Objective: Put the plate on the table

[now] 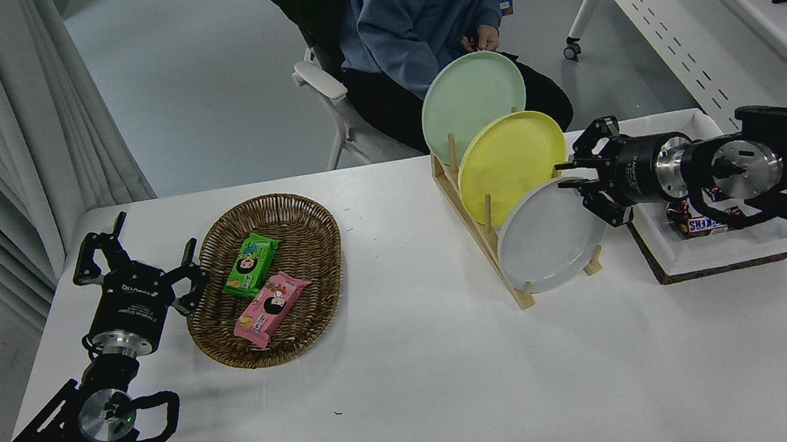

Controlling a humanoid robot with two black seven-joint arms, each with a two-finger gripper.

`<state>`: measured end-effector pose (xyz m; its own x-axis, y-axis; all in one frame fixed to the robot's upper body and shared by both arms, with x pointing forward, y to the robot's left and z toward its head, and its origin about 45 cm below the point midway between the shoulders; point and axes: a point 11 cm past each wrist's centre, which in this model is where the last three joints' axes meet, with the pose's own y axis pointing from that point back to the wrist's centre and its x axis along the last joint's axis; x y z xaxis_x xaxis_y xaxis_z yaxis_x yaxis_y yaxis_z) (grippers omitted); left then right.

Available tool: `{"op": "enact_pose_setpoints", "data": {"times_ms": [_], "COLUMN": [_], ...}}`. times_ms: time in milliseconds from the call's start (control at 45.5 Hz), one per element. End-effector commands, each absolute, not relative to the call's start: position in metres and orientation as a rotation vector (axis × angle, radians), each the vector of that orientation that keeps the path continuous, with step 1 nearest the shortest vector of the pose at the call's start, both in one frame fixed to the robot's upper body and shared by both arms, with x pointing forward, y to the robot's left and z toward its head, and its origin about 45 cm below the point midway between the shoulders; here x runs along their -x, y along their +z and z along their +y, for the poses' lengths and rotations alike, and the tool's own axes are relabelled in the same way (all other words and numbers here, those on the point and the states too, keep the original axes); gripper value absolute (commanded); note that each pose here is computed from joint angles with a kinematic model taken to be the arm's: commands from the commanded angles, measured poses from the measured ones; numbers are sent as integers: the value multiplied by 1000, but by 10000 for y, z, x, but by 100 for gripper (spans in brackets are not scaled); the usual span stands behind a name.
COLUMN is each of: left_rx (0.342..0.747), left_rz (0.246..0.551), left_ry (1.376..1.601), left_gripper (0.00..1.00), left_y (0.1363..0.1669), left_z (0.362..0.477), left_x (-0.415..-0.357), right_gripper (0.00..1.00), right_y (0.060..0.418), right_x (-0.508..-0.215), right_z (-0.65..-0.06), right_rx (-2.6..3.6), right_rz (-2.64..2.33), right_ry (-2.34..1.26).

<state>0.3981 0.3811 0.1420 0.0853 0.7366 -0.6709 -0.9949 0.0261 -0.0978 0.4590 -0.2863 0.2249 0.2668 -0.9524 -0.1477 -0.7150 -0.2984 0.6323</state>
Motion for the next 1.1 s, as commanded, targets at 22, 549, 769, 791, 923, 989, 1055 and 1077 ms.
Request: {"op": "enact_pose_setpoints", "data": {"times_ms": [22, 549, 769, 791, 923, 989, 1055, 1077], "left_rx": [639, 641, 638, 641, 639, 640, 640, 638], "left_rz": [509, 508, 509, 508, 510, 510, 510, 509], "left_ry": [1431, 1431, 1432, 1431, 1431, 1430, 1430, 1432], "left_gripper": [100, 100, 100, 100, 100, 100, 100, 100], "left_y": [1421, 1423, 1418, 1423, 1415, 1419, 1419, 1418], "left_z": [3813, 3816, 3816, 3816, 3809, 3806, 3806, 3816], "left_x": [-3981, -3982, -3980, -3982, -3980, -3982, -3982, -3980], "right_gripper": [21, 14, 14, 13, 12, 9, 5, 5], "right_y": [2242, 2237, 2238, 2239, 2239, 2238, 2235, 2233], "right_x": [-4587, -4585, -4597, -4598, -4599, -4597, -4596, -4593], "right_z": [-2867, -2867, -2878, -2878, -2883, -2878, -2883, -2893], "right_rx": [-2098, -2090, -2085, -2086, -2084, -2085, -2081, -2078], "right_rz": [-1502, -1498, -1505, -1506, -1507, -1505, -1504, -1504], "right_ry": [-721, -727, -722, -721, -721, -722, -724, -725]}}
